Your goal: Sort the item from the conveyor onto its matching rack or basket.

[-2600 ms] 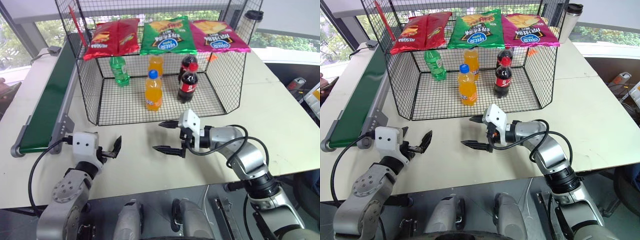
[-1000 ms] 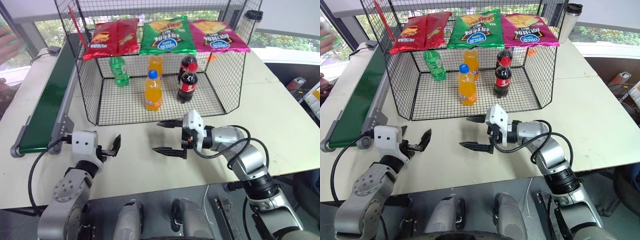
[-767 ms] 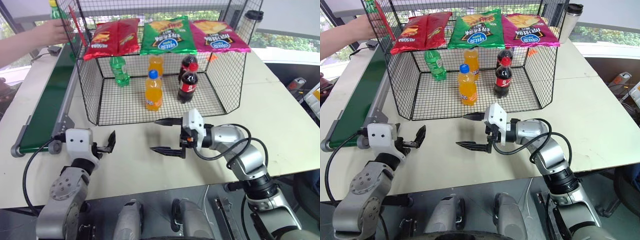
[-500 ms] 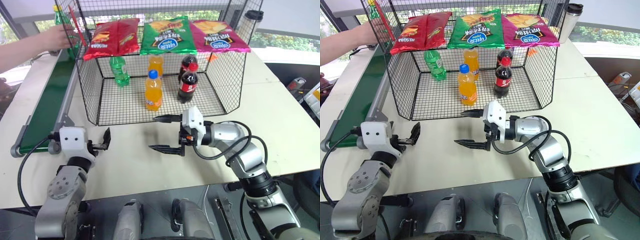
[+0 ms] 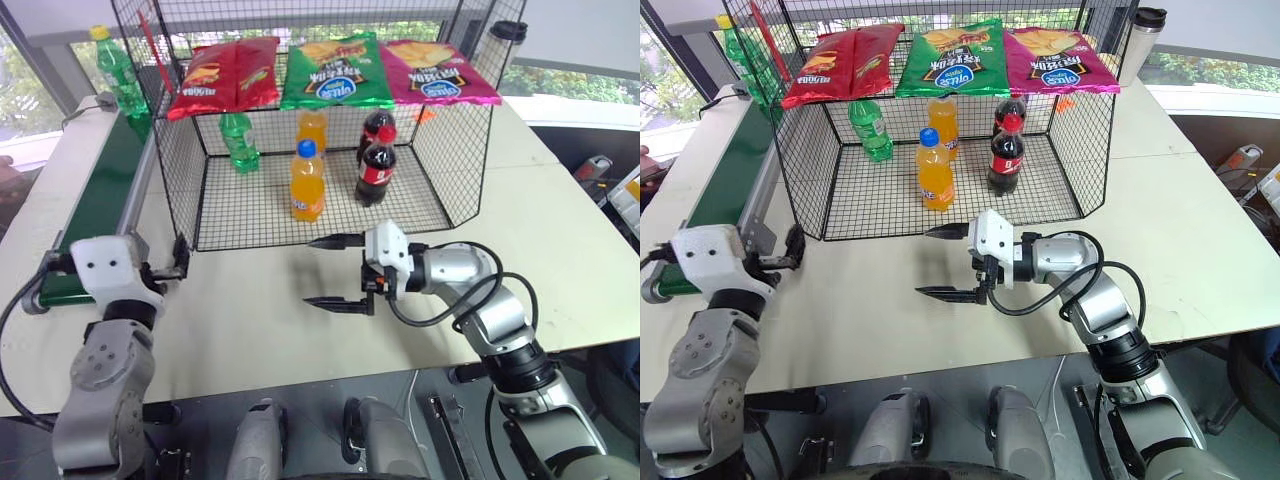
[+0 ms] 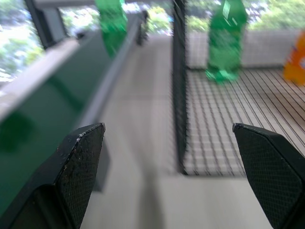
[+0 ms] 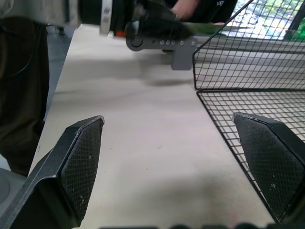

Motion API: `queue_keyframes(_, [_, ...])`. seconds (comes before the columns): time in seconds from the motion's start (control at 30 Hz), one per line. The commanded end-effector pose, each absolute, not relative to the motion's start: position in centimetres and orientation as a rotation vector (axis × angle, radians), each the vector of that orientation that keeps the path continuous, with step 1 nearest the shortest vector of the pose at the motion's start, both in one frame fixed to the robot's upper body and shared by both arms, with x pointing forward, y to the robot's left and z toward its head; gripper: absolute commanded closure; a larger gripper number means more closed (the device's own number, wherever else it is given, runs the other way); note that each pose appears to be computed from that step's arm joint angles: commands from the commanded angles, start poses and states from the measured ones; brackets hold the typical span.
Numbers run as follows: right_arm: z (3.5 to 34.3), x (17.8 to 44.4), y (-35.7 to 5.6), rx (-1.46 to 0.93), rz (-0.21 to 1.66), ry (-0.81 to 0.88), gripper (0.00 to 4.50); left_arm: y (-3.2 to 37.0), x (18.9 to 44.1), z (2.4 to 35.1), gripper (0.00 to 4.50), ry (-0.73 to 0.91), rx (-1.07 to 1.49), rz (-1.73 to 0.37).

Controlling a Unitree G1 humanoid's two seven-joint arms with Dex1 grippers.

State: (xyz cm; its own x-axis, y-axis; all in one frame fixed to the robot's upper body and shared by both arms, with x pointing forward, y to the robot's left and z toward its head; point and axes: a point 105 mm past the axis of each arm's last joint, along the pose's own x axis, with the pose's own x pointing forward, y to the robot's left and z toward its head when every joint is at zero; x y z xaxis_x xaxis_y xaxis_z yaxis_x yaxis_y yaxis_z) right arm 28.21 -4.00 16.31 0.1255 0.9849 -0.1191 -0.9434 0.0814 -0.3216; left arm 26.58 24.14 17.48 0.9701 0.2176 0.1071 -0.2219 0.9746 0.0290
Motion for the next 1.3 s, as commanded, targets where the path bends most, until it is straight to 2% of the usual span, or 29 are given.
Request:
queue_keyframes(0.03, [17.0, 28.2, -4.0, -0.369, 1.448, -0.16, 0.0, 25.1, 25.8, 19.4, 0.04, -0.172, 0.063, 0.297])
queue_keyframes(0.6, [18.2, 27.7, -3.6, -0.325, 1.475, -0.206, 0.0, 30.9, 23.6, 18.3, 0.04, -0.072, 0.112, 0.449])
queue_keyframes(1.3, [17.8, 27.2, -3.8, -0.297, 1.494, -0.197, 0.0, 32.8, 24.1, 19.1, 0.04, -0.079, 0.066, 0.491])
